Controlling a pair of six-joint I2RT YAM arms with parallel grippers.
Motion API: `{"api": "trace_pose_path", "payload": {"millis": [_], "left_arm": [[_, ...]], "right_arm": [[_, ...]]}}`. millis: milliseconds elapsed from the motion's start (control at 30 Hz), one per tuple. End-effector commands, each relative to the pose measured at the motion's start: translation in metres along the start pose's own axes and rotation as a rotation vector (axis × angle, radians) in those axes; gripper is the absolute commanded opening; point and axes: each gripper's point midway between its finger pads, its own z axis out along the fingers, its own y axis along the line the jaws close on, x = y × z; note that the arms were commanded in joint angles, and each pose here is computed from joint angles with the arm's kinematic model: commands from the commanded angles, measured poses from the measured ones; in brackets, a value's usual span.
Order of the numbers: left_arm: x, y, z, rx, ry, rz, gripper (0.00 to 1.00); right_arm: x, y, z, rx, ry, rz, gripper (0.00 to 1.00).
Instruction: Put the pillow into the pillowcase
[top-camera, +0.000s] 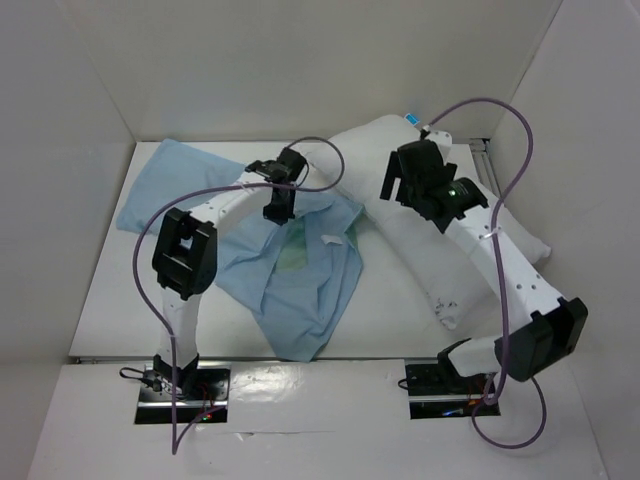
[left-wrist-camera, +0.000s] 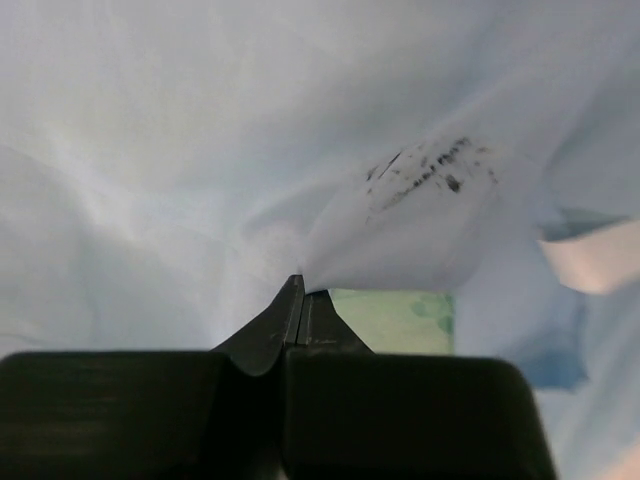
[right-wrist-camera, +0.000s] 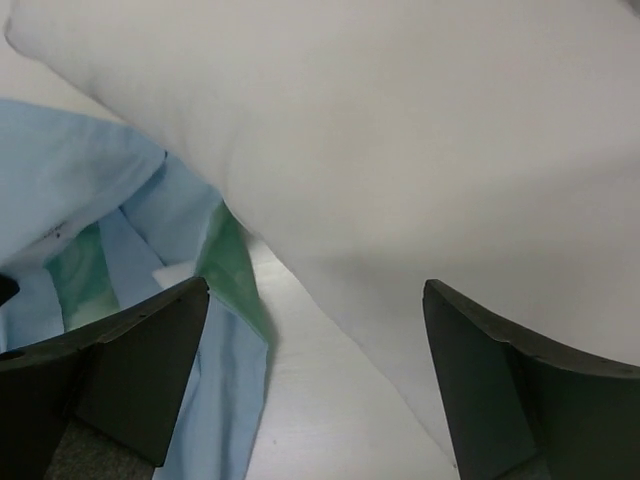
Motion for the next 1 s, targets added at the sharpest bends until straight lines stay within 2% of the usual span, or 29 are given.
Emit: {"api": "trace_pose_path", "payload": {"millis": [0, 133, 200, 267, 300, 400, 433, 567, 733, 800, 900, 967], "left_arm": [[-0.041, -0.006, -0.067, 0.235, -0.075, -0.035, 0.00], [-0.056, 0.005, -0.084, 0.355, -0.070, -0.099, 0.00], [-0.060, 0.011, -0.089, 0.375, -0.075, -0.125, 0.00], [-0.064, 0.020, -0.094, 0.402, -0.080, -0.150, 0.00], [-0.066, 0.022, -0.098, 0.418, -0.085, -0.157, 0.00], [-0.068, 0.028, -0.099, 0.444, -0.080, -0.177, 0.00], [-0.065, 0.028, -0.099, 0.442, -0.070, -0.177, 0.00], [-0.069, 0.043, -0.111, 0.448, -0.092, -0.205, 0.00], [-0.073, 0.058, -0.129, 0.457, -0.125, -0.214, 0.00], [-0.076, 0.075, -0.137, 0.442, -0.149, -0.231, 0.00], [-0.077, 0.076, -0.146, 0.483, -0.157, -0.239, 0.00], [-0.077, 0.076, -0.147, 0.506, -0.157, -0.235, 0.00]], "right_arm": [[-0.026, 0.006, 0.004, 0.082, -0.045, -0.126, 0.97], [-0.032, 0.039, 0.035, 0.167, -0.011, -0.206, 0.99], [-0.030, 0.064, 0.034, 0.127, -0.018, -0.229, 0.96], [-0.016, 0.112, 0.027, -0.031, -0.027, -0.250, 0.91], [-0.009, 0.126, 0.024, -0.101, -0.018, -0.244, 0.80], [0.031, 0.163, 0.033, -0.321, 0.061, -0.229, 0.61], [0.037, 0.166, 0.035, -0.343, 0.075, -0.231, 0.41], [0.077, 0.170, 0.068, -0.325, 0.184, -0.246, 0.08], [0.112, 0.143, 0.118, -0.128, 0.232, -0.304, 0.00], [0.130, 0.132, 0.136, -0.072, 0.274, -0.307, 0.00], [0.129, 0.121, 0.146, 0.008, 0.278, -0.313, 0.00], [0.102, 0.133, 0.131, -0.021, 0.227, -0.290, 0.00]]}}
